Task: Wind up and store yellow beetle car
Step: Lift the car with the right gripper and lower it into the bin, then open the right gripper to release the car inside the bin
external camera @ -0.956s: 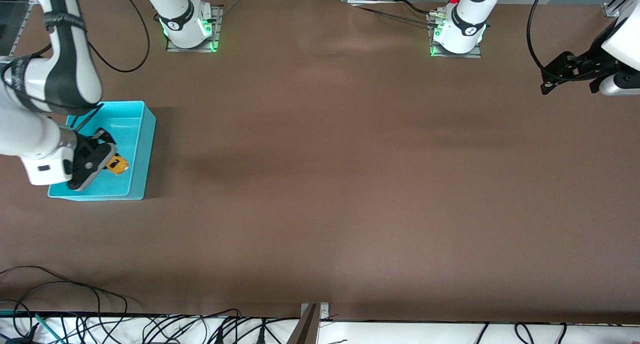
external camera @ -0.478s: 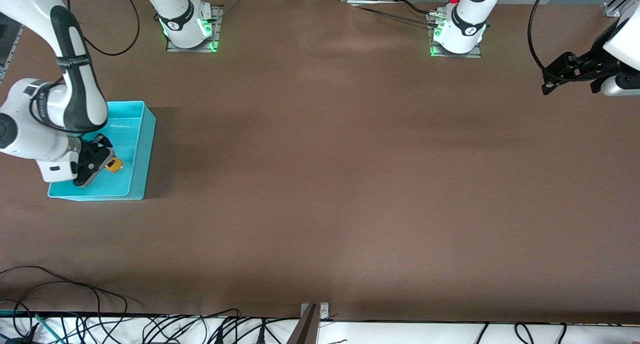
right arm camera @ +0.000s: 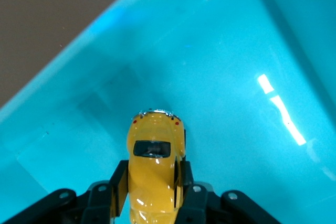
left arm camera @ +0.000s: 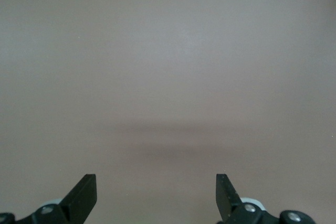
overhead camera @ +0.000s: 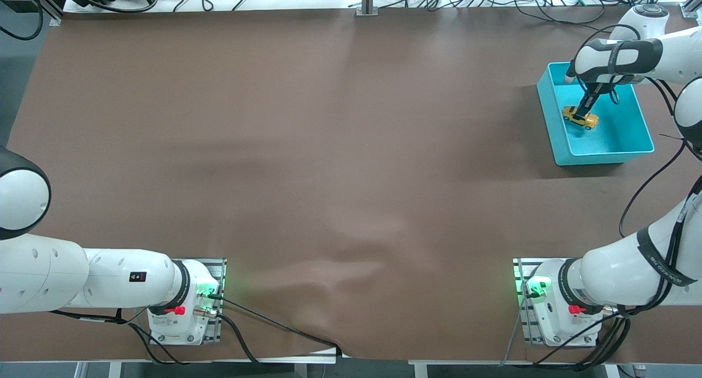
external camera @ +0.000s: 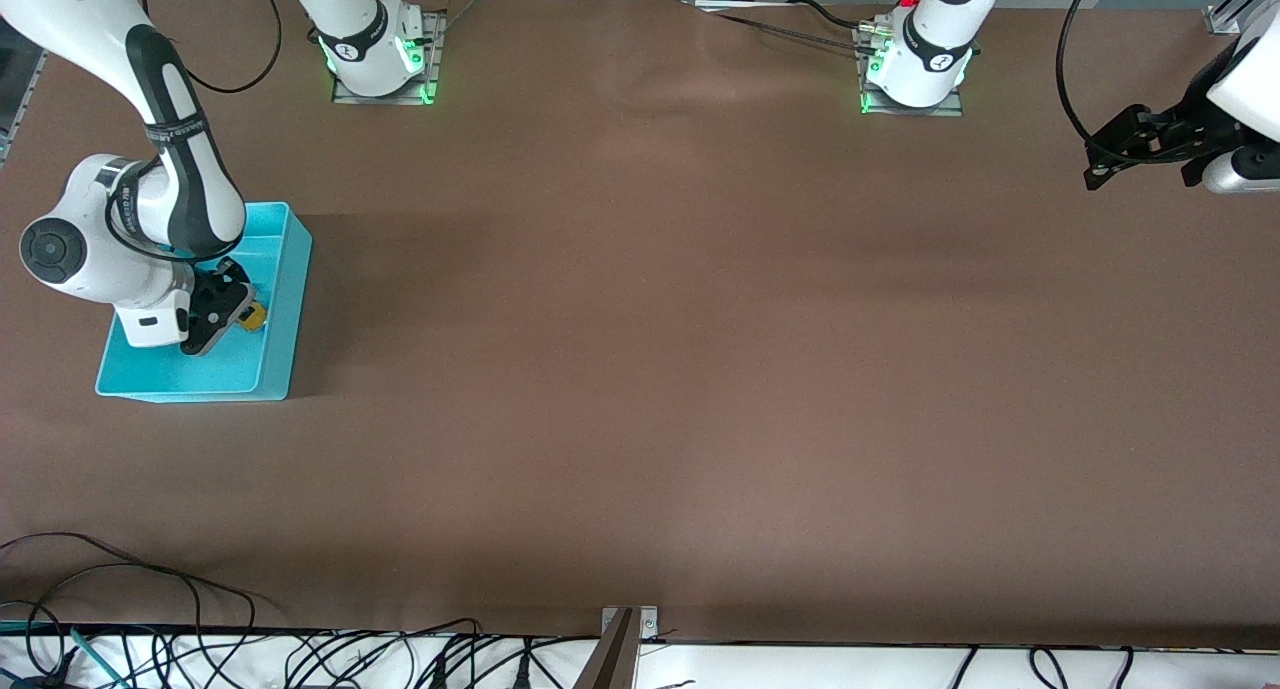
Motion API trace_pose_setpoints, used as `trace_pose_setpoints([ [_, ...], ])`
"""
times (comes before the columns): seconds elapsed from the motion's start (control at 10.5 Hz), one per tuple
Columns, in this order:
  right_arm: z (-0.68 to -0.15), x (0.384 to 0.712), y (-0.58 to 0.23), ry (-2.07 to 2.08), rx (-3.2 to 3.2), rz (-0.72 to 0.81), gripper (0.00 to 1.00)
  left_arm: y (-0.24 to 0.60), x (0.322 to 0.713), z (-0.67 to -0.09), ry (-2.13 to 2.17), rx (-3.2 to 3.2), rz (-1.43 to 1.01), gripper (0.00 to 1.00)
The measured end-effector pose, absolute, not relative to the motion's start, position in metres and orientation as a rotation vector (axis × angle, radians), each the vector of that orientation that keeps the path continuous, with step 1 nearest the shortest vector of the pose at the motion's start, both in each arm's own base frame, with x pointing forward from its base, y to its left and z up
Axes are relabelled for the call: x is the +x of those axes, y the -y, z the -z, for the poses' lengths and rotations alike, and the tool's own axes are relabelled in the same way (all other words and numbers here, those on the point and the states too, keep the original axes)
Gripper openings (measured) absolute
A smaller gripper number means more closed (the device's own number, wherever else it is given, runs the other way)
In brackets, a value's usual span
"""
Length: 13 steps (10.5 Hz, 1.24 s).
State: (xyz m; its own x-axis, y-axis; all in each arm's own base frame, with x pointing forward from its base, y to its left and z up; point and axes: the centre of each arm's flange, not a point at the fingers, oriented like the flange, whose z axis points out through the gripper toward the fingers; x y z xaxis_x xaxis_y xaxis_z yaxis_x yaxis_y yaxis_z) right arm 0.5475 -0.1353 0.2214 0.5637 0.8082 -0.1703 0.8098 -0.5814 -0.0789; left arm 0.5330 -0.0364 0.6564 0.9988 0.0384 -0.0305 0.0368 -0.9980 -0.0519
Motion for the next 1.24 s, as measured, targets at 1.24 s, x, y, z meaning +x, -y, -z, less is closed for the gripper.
trace_pose_setpoints([
  [1.24, -0.204, 0.525, 0.166, -1.247, 2.901, 0.443, 0.43, 0.035, 0.533, -0.656, 0.061, -3.089, -0.054, 1.00],
])
